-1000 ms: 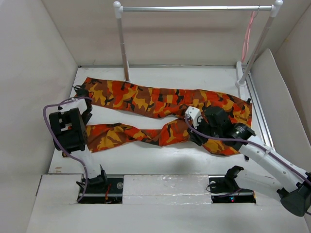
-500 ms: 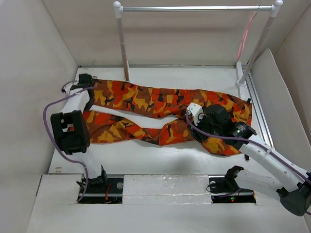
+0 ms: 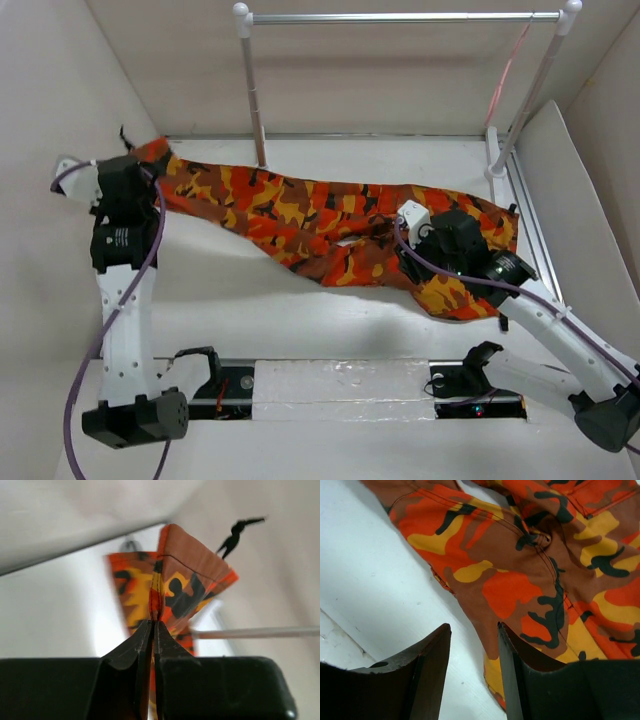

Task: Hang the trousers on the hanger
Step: Flatten out the trousers at the center of the board.

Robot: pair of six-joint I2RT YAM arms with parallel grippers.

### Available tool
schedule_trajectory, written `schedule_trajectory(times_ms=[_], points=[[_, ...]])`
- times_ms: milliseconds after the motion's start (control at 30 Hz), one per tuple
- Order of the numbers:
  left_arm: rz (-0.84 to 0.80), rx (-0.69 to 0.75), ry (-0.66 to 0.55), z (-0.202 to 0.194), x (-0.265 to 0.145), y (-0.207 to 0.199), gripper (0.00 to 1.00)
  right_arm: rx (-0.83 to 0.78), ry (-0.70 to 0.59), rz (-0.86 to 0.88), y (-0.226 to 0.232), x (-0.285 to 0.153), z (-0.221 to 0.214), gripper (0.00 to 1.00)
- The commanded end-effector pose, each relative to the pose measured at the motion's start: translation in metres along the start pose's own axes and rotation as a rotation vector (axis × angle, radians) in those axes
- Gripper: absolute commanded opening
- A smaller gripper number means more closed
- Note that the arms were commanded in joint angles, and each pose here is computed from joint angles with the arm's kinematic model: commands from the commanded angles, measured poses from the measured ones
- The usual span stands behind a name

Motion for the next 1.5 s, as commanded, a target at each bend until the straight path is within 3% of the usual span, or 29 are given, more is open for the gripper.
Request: schedule_trajectory(times_ms=[0, 100, 267, 333, 433, 567, 700, 800, 833, 900, 933, 1033, 1067, 1133, 1200, 1233, 1267, 1367, 1467], points=[[0.239, 0.139, -0.028, -0.025, 0.022, 0.062, 0.0, 0.053, -0.036, -0.03, -0.003, -0.005, -0.002, 0.48], [0.357, 0.201, -0.015, -0.039, 0.033, 0.084, 0.0, 0.087, -0.002, -0.072, -0.009, -0.01, -0.013, 0.48], [0.118, 0.181, -0.035, 0.005, 0.012, 0.021, 0.0, 0.115, 0.039, -0.072, -0.014, -0.005, -0.03, 0.6], [0.071, 0.166, -0.07, 0.032, -0.005, -0.01, 0.0, 0.117, 0.047, -0.052, -0.012, -0.001, -0.03, 0.68], [0.035, 0.169, -0.097, 0.053, -0.026, -0.034, 0.0, 0.117, 0.042, -0.024, -0.011, 0.006, -0.027, 0.7], [-0.004, 0.129, -0.13, 0.069, -0.056, -0.028, 0.0, 0.11, 0.021, -0.035, -0.014, 0.007, -0.02, 0.71], [0.03, 0.134, -0.164, 0.071, -0.068, -0.009, 0.0, 0.115, 0.063, -0.022, -0.012, 0.016, -0.031, 0.8], [0.063, 0.154, -0.134, 0.051, -0.058, 0.008, 0.0, 0.129, 0.089, -0.005, -0.013, 0.033, -0.039, 0.83], [0.111, 0.181, -0.089, 0.028, -0.043, 0.024, 0.0, 0.138, 0.067, 0.006, -0.013, 0.038, -0.035, 0.83], [0.162, 0.196, -0.028, -0.005, -0.024, 0.056, 0.0, 0.185, 0.057, 0.01, -0.019, 0.05, -0.035, 0.77], [0.196, 0.192, -0.015, -0.013, -0.016, 0.07, 0.0, 0.201, 0.044, 0.016, -0.018, 0.051, -0.031, 0.67], [0.272, 0.223, 0.003, -0.039, 0.005, 0.094, 0.0, 0.228, 0.046, -0.05, -0.032, 0.051, -0.029, 0.08], [0.302, 0.246, 0.021, -0.047, 0.021, 0.092, 0.0, 0.247, 0.027, -0.119, -0.046, 0.046, -0.028, 0.0], [0.314, 0.272, 0.041, -0.052, 0.032, 0.089, 0.0, 0.251, 0.023, -0.136, -0.051, 0.047, -0.029, 0.0], [0.287, 0.266, 0.04, -0.048, 0.039, 0.074, 0.0, 0.266, -0.017, -0.114, -0.061, 0.058, -0.024, 0.16], [0.275, 0.268, 0.051, -0.051, 0.046, 0.068, 0.0, 0.267, -0.007, -0.095, -0.061, 0.063, -0.022, 0.34], [0.264, 0.285, 0.051, -0.05, 0.049, 0.065, 0.0, 0.268, -0.001, -0.097, -0.065, 0.063, -0.013, 0.41], [0.26, 0.32, 0.052, -0.055, 0.068, 0.057, 0.0, 0.286, 0.077, -0.045, -0.055, 0.071, -0.023, 0.57], [0.315, 0.385, 0.088, -0.07, 0.095, 0.058, 0.0, 0.386, 0.098, -0.115, -0.04, 0.057, -0.055, 0.69]])
Point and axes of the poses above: each gripper's point midway between its finger pads, its own x axis out along the fingers, its own y axis along the line the jaws close on, z = x × y, the point moved 6 cm from there along -x, back along the fingers, and after that the axes turned 4 degrees about -x, right-handed, at the moved point
